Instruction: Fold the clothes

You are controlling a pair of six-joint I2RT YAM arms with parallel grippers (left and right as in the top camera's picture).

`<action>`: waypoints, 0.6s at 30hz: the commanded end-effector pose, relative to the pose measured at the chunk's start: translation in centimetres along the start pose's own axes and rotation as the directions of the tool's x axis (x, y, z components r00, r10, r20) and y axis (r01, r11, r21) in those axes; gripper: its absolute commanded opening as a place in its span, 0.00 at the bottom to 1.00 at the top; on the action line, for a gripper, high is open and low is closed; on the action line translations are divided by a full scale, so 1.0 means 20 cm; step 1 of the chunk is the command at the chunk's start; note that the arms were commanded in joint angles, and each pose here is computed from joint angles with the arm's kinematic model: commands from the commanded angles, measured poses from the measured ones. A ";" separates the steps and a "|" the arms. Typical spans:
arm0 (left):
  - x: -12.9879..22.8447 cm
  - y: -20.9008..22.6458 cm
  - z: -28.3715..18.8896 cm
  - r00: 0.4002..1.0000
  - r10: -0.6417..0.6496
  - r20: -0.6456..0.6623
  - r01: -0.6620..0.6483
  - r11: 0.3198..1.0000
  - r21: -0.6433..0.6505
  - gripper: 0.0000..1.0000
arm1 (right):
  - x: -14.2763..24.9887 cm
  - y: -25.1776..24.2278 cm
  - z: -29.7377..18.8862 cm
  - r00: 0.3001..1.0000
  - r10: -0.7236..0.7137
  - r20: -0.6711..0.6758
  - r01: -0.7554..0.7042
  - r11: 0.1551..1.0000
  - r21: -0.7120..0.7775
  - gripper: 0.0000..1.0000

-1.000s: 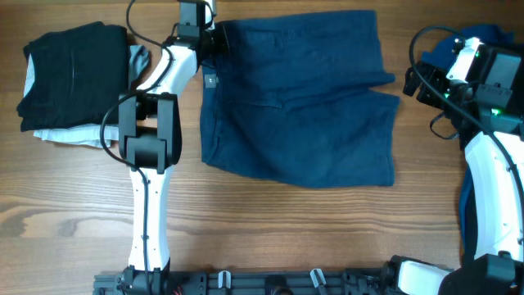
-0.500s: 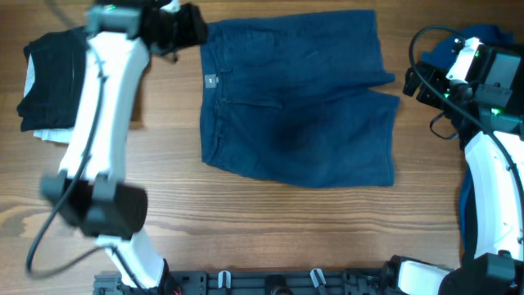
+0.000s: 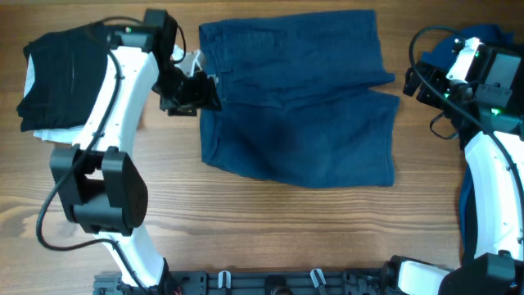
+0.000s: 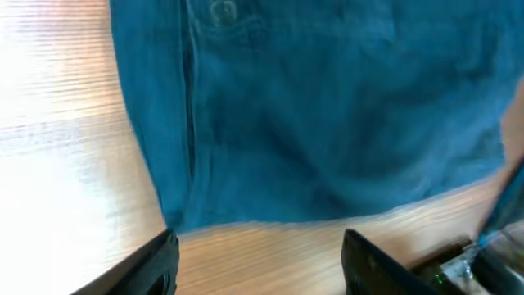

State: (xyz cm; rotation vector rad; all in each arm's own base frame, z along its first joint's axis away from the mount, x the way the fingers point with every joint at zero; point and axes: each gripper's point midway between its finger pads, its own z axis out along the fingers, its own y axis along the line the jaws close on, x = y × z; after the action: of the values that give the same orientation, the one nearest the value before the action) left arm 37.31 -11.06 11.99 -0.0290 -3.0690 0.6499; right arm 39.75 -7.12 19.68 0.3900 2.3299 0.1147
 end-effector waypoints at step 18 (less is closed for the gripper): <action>-0.24 0.13 0.42 0.968 0.031 0.250 -0.054 0.995 0.085 0.61 | -0.03 -0.01 -0.01 1.000 0.007 0.014 -0.007 1.000 0.012 0.99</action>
State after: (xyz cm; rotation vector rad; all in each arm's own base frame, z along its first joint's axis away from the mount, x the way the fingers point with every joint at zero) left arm 41.82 -12.09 4.28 -0.0515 -3.3004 0.8293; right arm 39.74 -7.11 19.67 0.3901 2.3303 0.1147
